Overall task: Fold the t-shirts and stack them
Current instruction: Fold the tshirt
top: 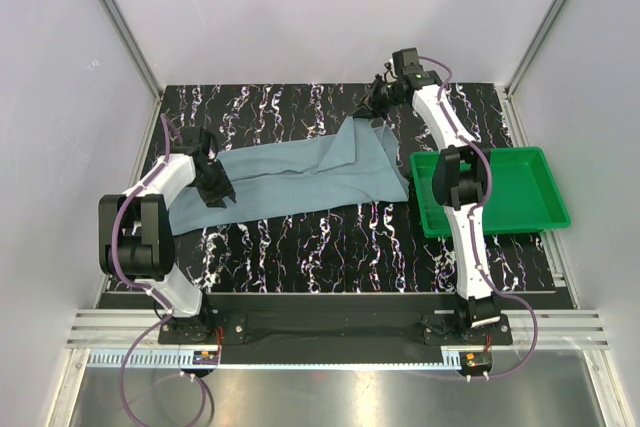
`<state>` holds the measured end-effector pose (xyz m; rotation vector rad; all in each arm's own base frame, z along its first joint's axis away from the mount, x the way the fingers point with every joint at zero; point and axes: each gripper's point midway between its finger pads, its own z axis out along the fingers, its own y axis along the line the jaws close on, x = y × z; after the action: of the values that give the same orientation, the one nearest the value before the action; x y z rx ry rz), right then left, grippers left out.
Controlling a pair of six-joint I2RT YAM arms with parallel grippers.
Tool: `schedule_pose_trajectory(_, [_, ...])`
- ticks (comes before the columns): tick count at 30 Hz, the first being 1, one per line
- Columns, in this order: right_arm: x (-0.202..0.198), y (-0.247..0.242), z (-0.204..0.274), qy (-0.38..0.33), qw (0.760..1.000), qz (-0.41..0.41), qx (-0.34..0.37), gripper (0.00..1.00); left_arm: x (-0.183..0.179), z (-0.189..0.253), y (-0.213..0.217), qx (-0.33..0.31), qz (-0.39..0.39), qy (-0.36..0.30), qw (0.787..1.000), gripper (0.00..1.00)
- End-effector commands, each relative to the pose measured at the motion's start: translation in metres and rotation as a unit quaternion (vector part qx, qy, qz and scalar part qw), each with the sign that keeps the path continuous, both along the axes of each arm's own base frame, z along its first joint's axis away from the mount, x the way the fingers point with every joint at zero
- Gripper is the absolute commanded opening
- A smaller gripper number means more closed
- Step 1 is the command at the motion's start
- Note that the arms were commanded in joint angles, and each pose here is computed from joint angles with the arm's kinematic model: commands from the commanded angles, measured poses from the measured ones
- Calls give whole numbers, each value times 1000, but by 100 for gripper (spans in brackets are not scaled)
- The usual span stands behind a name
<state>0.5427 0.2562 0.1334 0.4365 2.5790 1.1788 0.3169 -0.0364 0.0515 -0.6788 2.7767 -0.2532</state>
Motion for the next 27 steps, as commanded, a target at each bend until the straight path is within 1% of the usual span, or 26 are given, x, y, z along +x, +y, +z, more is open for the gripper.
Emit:
schedule_pose_trajectory(1, [10, 9, 48, -59, 998, 8, 31, 0, 8, 5, -3, -10, -5, -17, 1000, 37])
schedule_pose_trajectory(7, [10, 15, 39, -48, 997, 19, 49, 0, 5, 4, -3, -8, -5, -14, 1000, 37])
schedule_pose_trajectory(14, [0, 13, 22, -27, 999, 22, 37, 0, 6, 3, -4, -11, -4, -14, 1000, 37])
schedule_pose_trajectory(24, [-8, 9, -11, 22, 999, 14, 23, 7, 6, 5, -3, -10, -5, -16, 1000, 37])
schedule_pose_trajectory(25, [-8, 8, -16, 27, 999, 11, 18, 10, 6, 5, -4, -9, -6, -16, 1000, 37])
schedule_pose_trajectory(26, [-7, 8, -18, 29, 999, 12, 18, 30, 5, 4, -4, -9, -6, -15, 1000, 37])
schedule_pose_trajectory(27, [-10, 9, -20, 34, 999, 17, 19, 37, 5, 4, -4, -10, -6, -15, 1000, 37])
